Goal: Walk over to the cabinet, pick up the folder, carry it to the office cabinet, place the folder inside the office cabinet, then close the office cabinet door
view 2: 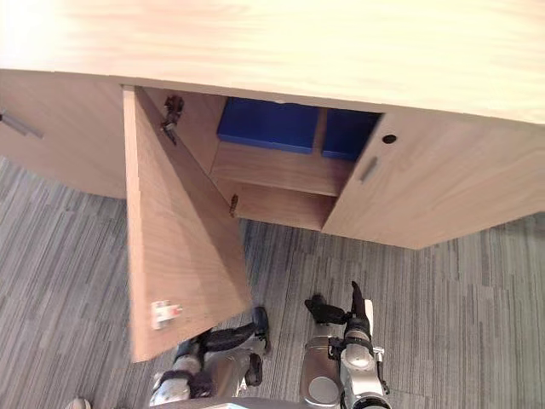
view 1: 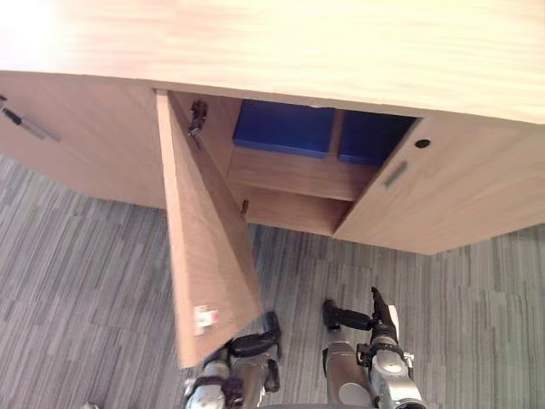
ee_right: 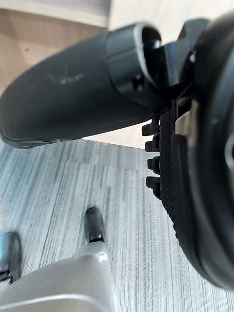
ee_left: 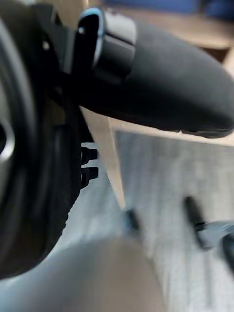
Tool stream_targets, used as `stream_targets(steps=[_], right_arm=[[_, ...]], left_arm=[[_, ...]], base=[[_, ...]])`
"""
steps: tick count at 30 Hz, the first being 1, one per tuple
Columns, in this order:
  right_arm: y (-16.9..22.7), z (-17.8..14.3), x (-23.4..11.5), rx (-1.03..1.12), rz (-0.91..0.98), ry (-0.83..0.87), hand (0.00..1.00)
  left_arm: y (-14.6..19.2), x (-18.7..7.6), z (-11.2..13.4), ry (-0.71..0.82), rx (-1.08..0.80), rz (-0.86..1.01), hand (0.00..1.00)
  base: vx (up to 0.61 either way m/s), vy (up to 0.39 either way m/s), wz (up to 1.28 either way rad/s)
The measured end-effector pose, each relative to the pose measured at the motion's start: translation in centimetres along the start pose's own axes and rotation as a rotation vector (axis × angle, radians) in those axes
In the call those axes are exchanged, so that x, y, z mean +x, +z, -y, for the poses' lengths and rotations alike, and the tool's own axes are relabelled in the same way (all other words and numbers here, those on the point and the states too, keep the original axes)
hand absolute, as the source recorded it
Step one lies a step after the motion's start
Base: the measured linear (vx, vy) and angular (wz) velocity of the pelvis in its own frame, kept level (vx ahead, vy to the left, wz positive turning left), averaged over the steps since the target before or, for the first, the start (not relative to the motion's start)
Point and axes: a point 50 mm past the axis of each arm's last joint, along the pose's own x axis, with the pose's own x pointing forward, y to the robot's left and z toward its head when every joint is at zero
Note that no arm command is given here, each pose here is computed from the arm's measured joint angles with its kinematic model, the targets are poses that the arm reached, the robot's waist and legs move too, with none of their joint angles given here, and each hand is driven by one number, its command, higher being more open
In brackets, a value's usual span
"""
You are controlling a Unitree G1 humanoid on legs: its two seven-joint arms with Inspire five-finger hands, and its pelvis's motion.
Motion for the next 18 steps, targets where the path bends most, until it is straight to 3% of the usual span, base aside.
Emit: stream_targets(steps=[2, 7, 10, 13, 18], right_arm=[[-0.2, 0.1, -0.1, -0.004, -0.004, -0.001, 1.00], [-1.0, 0.3, -0.5, -0.017, -0.030, 0.000, 1.00], [-1.3, 0.2, -0.6, -0.019, -0.045, 0.012, 1.00], [-2.0, 0.7, -0.9, -0.020, -0.068, 0.009, 1.00], [-2.1, 0.9, -0.8, -0.020, -0.070, 0.032, 1.00]], left_arm=[[2.9, 1.7, 2.0, -0.059, -0.012, 0.093, 1.00], [10.0, 4.6, 2.8, -0.089, 0.016, 0.313, 1.00], [13.2, 6.0, -0.8, 0.036, 0.017, 0.397, 1.00], [13.2, 7.0, -4.2, 0.137, 0.086, 0.362, 1.00], [15.2, 8.0, -6.9, 0.212, 0.211, 0.369, 1.00]], base=[[0.03, -0.066, -0.84], [0.10, -0.030, -0.93], [0.16, -0.034, -0.96], [0.13, -0.036, -0.58], [-0.02, -0.005, -0.02]])
